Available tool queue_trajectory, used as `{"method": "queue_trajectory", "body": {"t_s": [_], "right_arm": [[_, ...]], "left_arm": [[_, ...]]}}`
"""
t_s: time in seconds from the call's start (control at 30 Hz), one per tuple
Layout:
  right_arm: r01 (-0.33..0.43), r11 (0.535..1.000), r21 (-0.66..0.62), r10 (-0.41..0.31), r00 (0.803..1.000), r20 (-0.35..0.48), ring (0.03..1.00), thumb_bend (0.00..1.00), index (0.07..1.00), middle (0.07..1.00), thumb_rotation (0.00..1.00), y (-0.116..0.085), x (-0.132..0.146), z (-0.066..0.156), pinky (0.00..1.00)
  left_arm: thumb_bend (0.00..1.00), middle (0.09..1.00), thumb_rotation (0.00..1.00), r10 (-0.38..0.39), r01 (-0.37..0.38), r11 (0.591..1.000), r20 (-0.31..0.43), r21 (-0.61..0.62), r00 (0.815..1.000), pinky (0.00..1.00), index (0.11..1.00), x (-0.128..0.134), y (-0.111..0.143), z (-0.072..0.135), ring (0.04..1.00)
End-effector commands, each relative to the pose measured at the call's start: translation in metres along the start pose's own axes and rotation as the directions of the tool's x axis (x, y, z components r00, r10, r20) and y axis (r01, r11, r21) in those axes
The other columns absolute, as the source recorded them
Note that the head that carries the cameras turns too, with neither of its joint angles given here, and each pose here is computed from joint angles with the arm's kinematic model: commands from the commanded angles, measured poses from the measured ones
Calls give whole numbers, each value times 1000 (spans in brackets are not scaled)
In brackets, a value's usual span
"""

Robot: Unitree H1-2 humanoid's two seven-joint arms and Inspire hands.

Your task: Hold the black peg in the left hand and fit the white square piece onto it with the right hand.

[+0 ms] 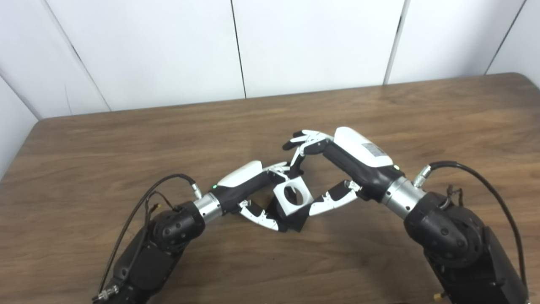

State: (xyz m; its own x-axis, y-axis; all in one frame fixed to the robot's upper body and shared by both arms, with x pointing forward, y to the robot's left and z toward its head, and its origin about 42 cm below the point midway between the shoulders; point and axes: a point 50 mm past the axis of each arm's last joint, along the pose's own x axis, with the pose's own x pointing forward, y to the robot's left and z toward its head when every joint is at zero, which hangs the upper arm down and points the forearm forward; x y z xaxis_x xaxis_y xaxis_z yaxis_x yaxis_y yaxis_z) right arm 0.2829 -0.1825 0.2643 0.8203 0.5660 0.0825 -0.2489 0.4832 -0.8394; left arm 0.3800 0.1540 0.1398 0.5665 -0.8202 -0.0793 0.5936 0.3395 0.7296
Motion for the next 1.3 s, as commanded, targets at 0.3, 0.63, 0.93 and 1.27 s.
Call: {"method": "queue_trajectory", "body": {"t_s": [0.3, 0.63, 0.93, 1.27], "right_arm": [[-5, 1000, -21, 6, 999, 39, 899, 519, 479, 812, 145, 1, 18, 9, 834], [-33, 999, -28, 34, 999, 30, 900, 519, 479, 813, 144, 5, 26, 2, 845], [-40, 999, -28, 41, 999, 10, 893, 519, 479, 811, 143, 5, 31, -8, 844], [-54, 998, -38, 54, 999, 0, 890, 519, 479, 811, 143, 2, 28, -14, 827]], "left_arm": [[520, 920, 78, -137, 136, 990, -96, -19, 986, 947, 490, -3, -27, -8, 989], [520, 920, 77, -134, 133, 991, -93, -24, 987, 951, 489, -3, -27, -5, 986], [520, 917, 77, -131, 130, 991, -91, -21, 987, 945, 489, -3, -25, -5, 986], [521, 919, 75, -122, 121, 992, -85, -22, 989, 936, 489, -3, -24, -4, 986]]}}
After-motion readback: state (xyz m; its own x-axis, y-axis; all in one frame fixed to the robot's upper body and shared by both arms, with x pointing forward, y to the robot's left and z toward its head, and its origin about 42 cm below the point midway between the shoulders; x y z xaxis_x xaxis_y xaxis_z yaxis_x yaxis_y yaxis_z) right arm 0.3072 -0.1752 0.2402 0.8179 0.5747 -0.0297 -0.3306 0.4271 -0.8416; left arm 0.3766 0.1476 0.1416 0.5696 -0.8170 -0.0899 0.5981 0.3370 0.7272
